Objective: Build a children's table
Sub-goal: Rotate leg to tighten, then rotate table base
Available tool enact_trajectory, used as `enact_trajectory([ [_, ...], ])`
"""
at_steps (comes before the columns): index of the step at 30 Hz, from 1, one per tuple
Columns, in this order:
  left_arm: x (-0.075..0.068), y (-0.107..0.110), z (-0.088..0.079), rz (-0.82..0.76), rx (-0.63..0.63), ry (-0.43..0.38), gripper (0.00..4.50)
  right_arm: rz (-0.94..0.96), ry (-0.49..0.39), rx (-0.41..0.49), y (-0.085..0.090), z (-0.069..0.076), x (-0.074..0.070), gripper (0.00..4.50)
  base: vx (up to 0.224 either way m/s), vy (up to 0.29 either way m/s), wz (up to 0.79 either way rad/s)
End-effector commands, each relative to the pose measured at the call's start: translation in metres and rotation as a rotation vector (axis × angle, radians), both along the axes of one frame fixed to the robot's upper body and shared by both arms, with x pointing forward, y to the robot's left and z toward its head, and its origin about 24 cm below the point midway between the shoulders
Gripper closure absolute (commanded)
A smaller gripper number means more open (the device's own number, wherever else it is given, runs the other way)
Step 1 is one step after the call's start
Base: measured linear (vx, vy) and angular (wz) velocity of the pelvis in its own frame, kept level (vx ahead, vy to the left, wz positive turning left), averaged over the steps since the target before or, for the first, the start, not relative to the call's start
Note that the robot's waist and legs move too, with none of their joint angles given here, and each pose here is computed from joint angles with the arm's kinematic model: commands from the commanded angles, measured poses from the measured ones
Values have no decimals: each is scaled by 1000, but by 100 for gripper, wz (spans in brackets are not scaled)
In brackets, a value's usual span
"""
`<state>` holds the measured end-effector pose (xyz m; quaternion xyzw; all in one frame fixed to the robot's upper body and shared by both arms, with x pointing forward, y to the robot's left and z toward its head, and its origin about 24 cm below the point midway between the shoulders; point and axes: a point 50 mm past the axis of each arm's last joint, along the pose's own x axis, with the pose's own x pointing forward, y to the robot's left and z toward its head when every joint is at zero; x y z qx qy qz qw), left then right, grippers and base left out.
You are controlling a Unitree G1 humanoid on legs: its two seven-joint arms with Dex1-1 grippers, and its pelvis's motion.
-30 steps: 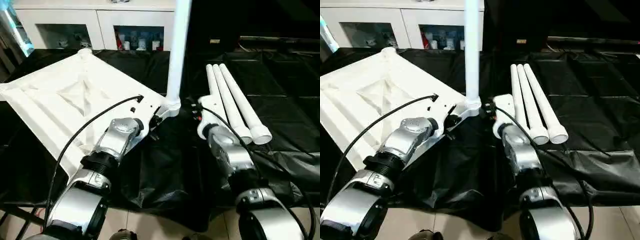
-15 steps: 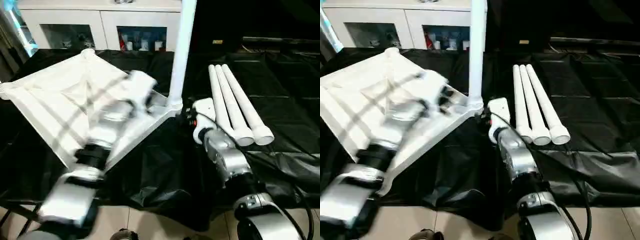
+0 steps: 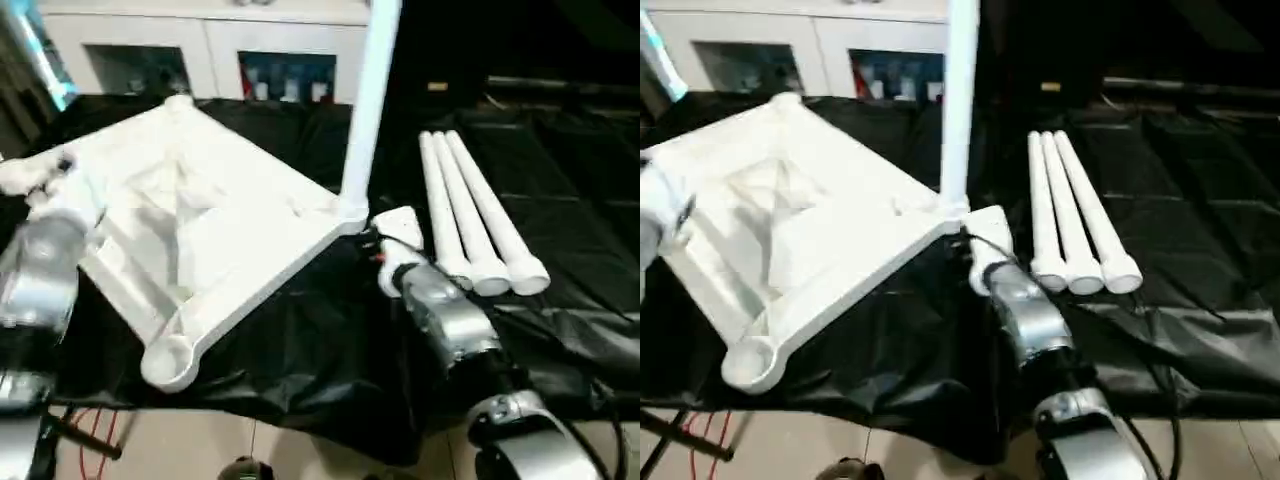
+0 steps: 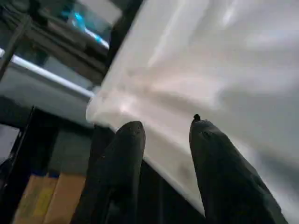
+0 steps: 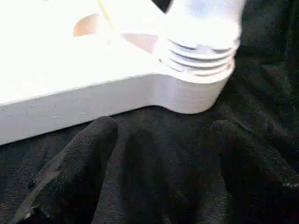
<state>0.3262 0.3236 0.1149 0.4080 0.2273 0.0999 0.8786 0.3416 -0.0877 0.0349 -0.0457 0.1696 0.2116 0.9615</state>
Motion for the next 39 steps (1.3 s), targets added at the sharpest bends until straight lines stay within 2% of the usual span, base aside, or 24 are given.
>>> enact_trajectory([
  [1,-1,0,4,-6,8,16,266,0,-15,-11,-2,6,3,85,0,0,0],
  [4,-5,-2,-5,-18,-34,71,266,25,-15,4,2,8,4,85,0,0,0],
  [5,-6,-2,-6,-21,-41,82,295,32,-14,9,3,8,4,85,0,0,0],
  [6,-8,-6,-11,-36,-80,119,302,65,-2,25,9,9,4,114,0,0,0],
  [9,-9,-8,-12,-51,-87,140,315,85,8,26,12,9,4,122,0,0,0],
  [10,-10,-12,-13,-79,-102,167,341,104,17,24,14,8,4,141,0,0,0],
  [13,-11,-20,-15,-134,-137,223,350,133,28,15,18,7,4,167,0,0,0],
  [14,-12,-21,-15,-140,-142,231,375,135,31,13,18,7,4,177,0,0,0],
  [17,-17,-25,-19,-188,-134,332,391,150,53,-4,20,4,4,197,0,0,0],
  [18,-18,-25,-19,-193,-135,340,396,152,55,-3,20,3,4,206,0,0,0],
  [19,-22,-29,-21,-235,-143,395,396,161,67,1,21,2,4,206,0,0,0],
  [21,-24,-32,-22,-259,-153,413,430,164,71,5,22,2,4,234,0,0,0],
  [24,-30,-50,-19,-404,-183,486,441,179,85,4,23,0,5,263,0,0,0],
  [28,-37,-67,-17,-516,-251,551,450,186,84,3,24,0,5,286,0,0,0],
  [31,-40,-80,-15,-605,-286,581,450,191,81,0,24,1,6,322,0,0,0],
  [32,-41,-98,-15,-711,-347,610,450,193,79,-1,24,1,7,325,0,0,0],
  [35,-41,-114,-18,-795,-378,637,450,192,78,-3,23,2,8,365,0,0,0],
  [36,-41,-114,-18,-795,-378,637,450,192,78,-3,23,2,8,365,0,0,0],
  [38,-36,-135,-24,-874,-406,654,450,190,75,-7,20,2,9,374,0,0,0],
  [39,-34,-147,-27,-912,-416,664,450,188,74,-10,19,2,9,395,0,0,0],
])
